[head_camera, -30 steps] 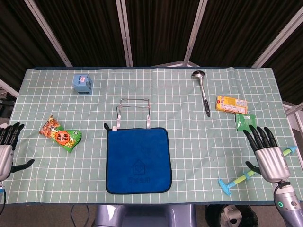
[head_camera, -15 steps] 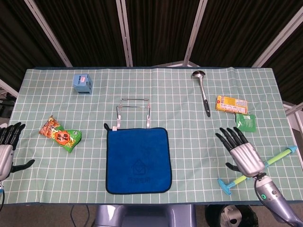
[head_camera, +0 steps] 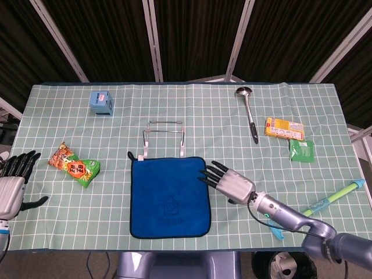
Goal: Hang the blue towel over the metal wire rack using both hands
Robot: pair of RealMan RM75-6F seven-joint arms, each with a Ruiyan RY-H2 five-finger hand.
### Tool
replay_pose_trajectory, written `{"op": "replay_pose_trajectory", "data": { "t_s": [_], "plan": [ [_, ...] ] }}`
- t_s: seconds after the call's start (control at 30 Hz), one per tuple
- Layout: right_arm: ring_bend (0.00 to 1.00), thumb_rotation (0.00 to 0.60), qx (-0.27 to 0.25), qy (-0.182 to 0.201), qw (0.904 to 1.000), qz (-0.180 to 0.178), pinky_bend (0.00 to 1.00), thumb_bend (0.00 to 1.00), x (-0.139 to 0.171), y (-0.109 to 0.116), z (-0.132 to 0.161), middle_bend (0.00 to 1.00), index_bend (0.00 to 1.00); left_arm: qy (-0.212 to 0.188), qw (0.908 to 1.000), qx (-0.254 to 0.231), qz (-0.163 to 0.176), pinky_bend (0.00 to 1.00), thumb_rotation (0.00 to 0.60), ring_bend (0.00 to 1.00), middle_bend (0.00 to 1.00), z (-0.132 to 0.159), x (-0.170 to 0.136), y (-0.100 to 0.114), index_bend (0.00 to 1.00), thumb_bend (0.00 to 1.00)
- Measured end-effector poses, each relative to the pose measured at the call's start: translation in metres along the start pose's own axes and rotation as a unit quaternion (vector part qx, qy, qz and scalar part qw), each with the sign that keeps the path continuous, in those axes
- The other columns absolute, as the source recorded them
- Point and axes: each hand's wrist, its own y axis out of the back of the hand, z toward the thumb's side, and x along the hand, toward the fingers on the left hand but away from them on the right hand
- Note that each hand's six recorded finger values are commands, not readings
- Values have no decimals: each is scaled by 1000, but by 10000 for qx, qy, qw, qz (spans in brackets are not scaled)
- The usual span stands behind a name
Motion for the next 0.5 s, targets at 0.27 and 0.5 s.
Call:
{"op": "replay_pose_trajectory", "data": {
  "t_s": [0.27,0.5],
  "plan": [
    [0,600,365,209,9991,107,0,200,-45,-5,9,0,0,55,10000,20,-75,0,600,0,0,-3,4,-2,0,59],
    [0,600,383,237,9990,68,0,200,-64,-8,12,0,0,48,9997,6,-242,0,600,0,0,-6,9,-6,0,60]
  ]
}}
